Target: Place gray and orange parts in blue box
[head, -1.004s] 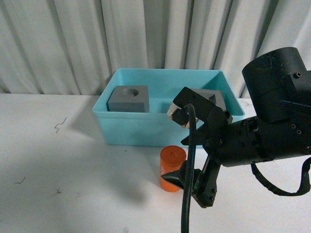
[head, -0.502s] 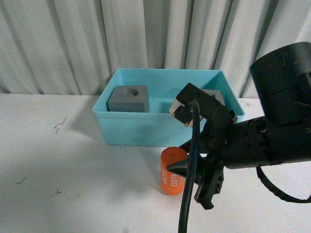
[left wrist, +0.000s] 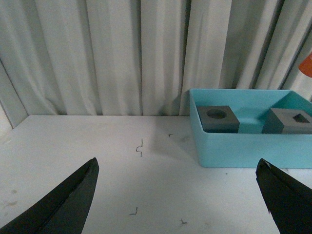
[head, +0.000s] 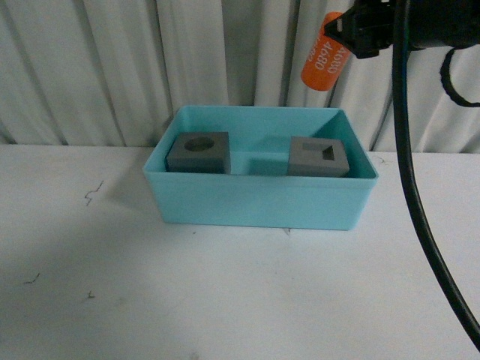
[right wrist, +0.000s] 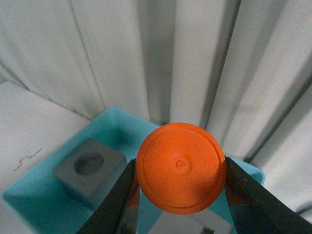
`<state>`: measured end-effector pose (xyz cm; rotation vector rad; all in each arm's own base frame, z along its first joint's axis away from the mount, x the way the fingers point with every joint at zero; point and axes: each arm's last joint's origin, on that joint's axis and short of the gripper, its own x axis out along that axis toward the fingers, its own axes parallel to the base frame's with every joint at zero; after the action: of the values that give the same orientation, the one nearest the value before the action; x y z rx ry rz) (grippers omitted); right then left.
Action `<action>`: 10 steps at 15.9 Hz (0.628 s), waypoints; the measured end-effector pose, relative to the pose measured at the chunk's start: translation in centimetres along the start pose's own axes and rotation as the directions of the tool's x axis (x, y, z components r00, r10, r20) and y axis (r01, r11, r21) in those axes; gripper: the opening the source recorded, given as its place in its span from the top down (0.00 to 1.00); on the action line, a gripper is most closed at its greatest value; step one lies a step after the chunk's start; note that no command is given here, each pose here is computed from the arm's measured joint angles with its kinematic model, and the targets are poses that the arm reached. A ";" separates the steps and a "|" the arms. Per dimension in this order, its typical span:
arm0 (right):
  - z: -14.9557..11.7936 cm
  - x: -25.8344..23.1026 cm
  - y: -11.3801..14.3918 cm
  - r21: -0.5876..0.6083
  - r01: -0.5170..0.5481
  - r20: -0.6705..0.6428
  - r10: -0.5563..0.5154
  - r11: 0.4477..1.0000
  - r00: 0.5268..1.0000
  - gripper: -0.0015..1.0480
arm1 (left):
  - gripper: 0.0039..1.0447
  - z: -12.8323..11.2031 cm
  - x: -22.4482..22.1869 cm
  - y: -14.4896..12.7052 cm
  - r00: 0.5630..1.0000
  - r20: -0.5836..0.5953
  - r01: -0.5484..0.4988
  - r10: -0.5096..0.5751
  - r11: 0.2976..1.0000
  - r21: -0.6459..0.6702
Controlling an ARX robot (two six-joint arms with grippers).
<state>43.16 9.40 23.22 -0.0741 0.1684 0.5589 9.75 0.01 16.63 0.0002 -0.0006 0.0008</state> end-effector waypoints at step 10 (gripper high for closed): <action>-3.4 8.5 5.0 0.057 0.018 -0.108 -0.012 0.998 0.994 0.58 | 0.06 0.0 0.0 0.0 1.000 0.000 0.000 0.000 1.000 0.000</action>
<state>47.17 17.65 18.20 -0.0490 0.2884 0.5348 9.75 0.01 16.62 0.0002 -0.0002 0.0008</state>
